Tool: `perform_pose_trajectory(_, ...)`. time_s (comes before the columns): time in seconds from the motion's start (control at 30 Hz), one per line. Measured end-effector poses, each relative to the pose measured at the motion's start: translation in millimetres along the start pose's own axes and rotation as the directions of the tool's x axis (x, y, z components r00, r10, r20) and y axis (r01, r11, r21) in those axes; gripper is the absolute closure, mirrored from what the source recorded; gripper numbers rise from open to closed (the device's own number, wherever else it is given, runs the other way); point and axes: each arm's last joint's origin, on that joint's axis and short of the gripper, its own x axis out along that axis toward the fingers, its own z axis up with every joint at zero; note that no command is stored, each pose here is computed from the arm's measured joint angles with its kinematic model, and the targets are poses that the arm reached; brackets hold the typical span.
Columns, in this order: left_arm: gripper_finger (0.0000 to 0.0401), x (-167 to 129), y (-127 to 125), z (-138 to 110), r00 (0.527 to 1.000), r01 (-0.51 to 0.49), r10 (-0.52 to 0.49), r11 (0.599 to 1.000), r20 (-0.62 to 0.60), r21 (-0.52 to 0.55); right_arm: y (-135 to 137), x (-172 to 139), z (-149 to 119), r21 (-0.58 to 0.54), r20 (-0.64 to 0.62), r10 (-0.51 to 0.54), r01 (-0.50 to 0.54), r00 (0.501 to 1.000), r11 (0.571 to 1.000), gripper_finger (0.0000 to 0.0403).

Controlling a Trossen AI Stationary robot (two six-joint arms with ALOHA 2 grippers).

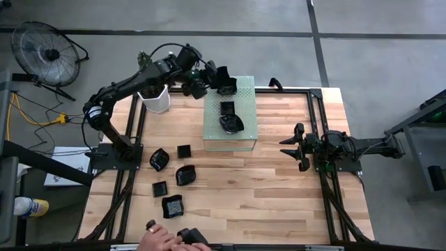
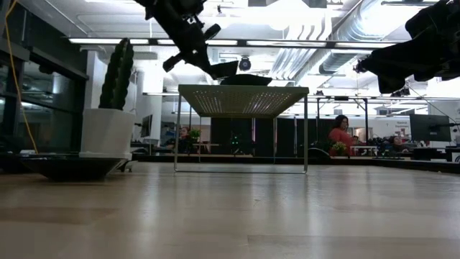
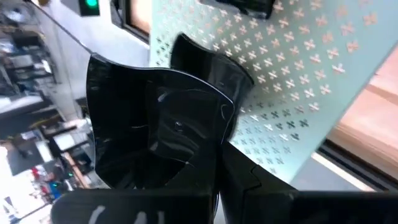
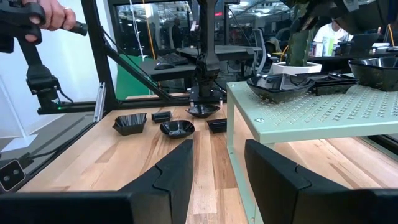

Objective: Pick & Place Mini shaped plates
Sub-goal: Stack the black distorted square plate on top of the black distorted square plate on the shelf

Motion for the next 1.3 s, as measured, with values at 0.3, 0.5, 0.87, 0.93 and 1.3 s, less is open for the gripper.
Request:
perform_pose_trajectory(0.3, 0.0401, 12, 1, 0, 0.999, -0.022, 0.019, 0.996, 0.032, 0.088, 0, 0, 0, 0.0, 0.0, 0.0, 0.0, 1.0, 1.0, 0.0263)
perform_pose_trajectory(0.5, 0.0401, 31, 0, -2, 1.0, -0.018, 0.016, 0.989, 0.014, 0.146, 0, 0, 0, 0.0, 0.0, 0.0, 0.0, 1.0, 1.0, 0.0263)
perform_pose_trajectory(0.87, 0.0401, 42, -2, -1, 1.0, -0.008, 0.003, 0.979, 0.026, 0.206, 0, 0, 0, 0.0, 0.0, 0.0, 0.0, 1.0, 1.0, 0.0263)
perform_pose_trajectory(0.93, 0.0401, 45, -3, -1, 1.0, -0.003, -0.002, 0.978, 0.027, 0.206, 0, 0, 0, 0.0, 0.0, 0.0, 0.0, 1.0, 1.0, 0.0263)
perform_pose_trajectory(1.3, 0.0401, 49, -5, -1, 0.999, 0.014, -0.02, 0.979, 0.028, 0.205, 0, 0, 0, 0.0, 0.0, 0.0, 0.0, 1.0, 1.0, 0.0263)
